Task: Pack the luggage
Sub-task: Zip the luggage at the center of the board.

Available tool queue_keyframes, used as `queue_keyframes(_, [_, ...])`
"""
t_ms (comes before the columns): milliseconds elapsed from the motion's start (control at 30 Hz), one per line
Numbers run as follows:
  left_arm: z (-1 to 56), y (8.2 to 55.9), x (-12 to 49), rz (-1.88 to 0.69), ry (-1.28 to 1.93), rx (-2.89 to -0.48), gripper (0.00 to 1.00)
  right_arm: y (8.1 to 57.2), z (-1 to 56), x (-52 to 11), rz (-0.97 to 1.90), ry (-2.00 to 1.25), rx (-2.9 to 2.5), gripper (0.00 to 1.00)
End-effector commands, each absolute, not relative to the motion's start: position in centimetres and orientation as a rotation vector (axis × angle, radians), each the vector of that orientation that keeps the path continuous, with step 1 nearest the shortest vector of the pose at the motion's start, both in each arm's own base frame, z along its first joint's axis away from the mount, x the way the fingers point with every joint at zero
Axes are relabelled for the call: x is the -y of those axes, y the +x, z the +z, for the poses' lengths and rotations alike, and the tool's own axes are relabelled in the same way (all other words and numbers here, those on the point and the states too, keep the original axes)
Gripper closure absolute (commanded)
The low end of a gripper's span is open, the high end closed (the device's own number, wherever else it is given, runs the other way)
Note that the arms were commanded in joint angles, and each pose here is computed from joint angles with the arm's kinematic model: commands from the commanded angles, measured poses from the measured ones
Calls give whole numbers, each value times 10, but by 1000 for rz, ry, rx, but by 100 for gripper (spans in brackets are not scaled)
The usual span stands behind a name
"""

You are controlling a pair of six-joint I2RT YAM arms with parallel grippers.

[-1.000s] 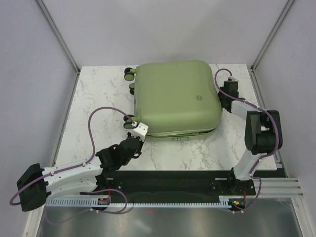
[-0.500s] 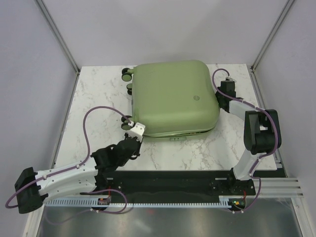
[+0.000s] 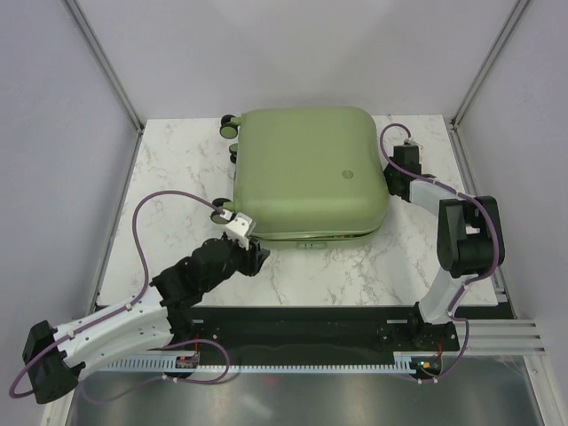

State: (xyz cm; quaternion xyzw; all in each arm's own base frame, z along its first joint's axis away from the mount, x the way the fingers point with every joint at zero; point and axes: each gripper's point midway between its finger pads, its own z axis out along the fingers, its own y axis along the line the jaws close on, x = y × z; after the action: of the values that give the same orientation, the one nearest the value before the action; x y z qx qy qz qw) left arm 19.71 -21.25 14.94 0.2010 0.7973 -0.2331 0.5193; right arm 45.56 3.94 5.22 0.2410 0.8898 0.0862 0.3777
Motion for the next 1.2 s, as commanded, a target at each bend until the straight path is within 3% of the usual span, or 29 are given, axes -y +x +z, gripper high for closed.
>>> queue_keyframes(0, [150,189,210,-583,530,-1911,47,420,-2,-7,-40,853,-2375,100])
queue_keyframes(200, [148,192,182,-519,408,-1933,42,423,-3,-11,-16,849,-2384,100])
queue_keyframes(567, [126,212,178,-417,308,-2086,43,426,2,-15,24,847,-2376,100])
queue_keyframes(867, [145,227,187,-484,335,-1909,41,431,3,-17,39,825,-2381,100])
queue_keyframes(1167, [134,244,187,-491,325,-1945,46,436,8,-16,41,815,-2369,100])
